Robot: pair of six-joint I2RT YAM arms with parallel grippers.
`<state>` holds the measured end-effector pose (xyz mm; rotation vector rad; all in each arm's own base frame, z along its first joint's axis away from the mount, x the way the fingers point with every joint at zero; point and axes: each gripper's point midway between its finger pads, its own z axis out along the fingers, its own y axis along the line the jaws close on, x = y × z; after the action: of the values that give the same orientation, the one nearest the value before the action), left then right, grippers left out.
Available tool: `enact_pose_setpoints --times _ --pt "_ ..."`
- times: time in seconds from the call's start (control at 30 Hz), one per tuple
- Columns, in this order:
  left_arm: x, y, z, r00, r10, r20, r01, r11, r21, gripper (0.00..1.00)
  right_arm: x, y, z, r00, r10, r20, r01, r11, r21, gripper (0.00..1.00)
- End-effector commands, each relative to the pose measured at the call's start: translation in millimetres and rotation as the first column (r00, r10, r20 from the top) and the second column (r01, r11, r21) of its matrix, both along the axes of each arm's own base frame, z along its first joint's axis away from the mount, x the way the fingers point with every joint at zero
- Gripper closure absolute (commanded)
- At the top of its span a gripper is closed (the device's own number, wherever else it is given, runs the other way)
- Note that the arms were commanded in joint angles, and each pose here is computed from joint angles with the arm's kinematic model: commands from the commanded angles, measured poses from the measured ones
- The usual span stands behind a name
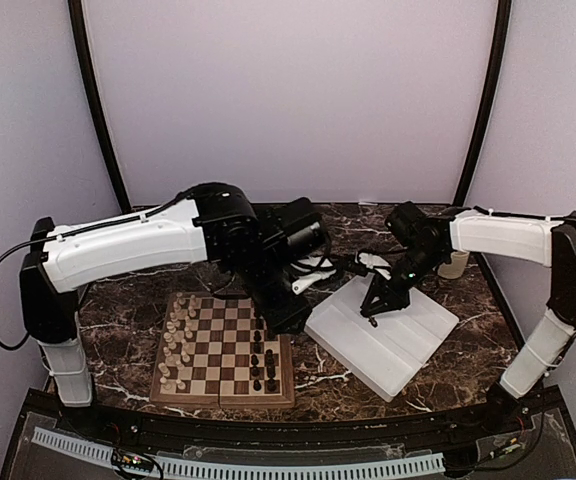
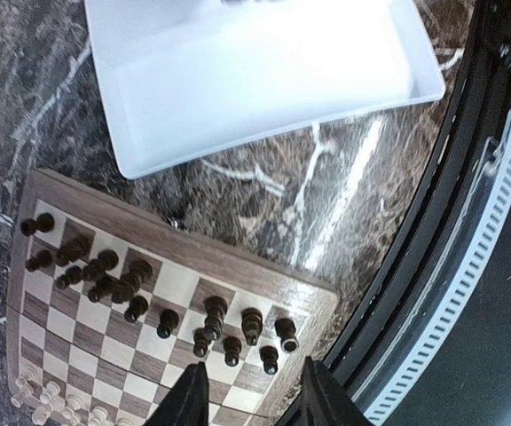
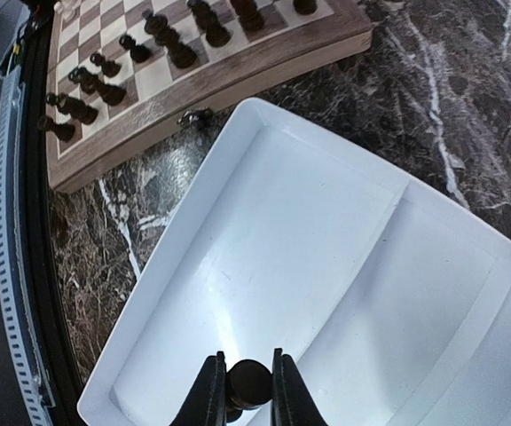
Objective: Set up the chess pieces on the board
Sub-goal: Place the queen in the storage box.
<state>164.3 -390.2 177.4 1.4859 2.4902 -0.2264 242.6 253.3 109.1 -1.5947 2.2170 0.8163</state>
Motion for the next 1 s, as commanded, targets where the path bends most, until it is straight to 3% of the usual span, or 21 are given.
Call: enact_pose_setpoints --times 0.0,0.03,0.13,0.17,0.23,0.3,0.6,0.97 --pt "31.1 -30.1 46.7 0.994 0.112 0.017 -0.103 0.955 -0.279 0.60 -17.4 4.5 -22.1 0.994 0.109 -0.011 -0.109 0.989 -0.104 0.89" --pt "40.4 -32.0 50.2 0.990 0.144 0.007 -0.135 0.939 -0.316 0.59 -18.5 6.2 -22.2 0.993 0.116 -0.012 -0.117 0.987 -0.109 0.89" --pt "72.1 -39.2 64.3 0.960 0.272 -0.061 -0.266 0.826 -0.496 0.57 -14.6 9.5 -15.8 0.993 0.117 0.011 -0.116 0.988 -0.099 0.89" --pt "74.0 -44.2 71.3 0.962 0.257 -0.095 -0.264 0.776 -0.573 0.54 -14.1 9.9 -15.4 0.992 0.121 0.017 -0.119 0.988 -0.098 0.89" --pt "85.3 -39.7 78.3 0.948 0.276 -0.156 -0.309 0.699 -0.645 0.49 -14.5 11.7 -19.0 0.990 0.140 0.023 -0.137 0.985 -0.105 0.88" --pt "94.5 -34.2 84.7 0.942 0.291 -0.169 -0.325 0.657 -0.680 0.48 -16.9 15.1 -27.9 0.985 0.170 0.017 -0.167 0.979 -0.118 0.88" --pt "98.5 -34.5 90.3 0.956 0.255 -0.144 -0.281 0.665 -0.692 0.46 -7.0 33.0 -72.8 0.970 0.243 0.030 -0.232 0.950 -0.210 0.79" --pt "98.6 -27.1 80.8 0.957 0.260 -0.127 -0.276 0.687 -0.672 0.45 -15.5 14.7 -61.3 0.979 0.182 0.095 -0.157 0.961 -0.228 0.60"
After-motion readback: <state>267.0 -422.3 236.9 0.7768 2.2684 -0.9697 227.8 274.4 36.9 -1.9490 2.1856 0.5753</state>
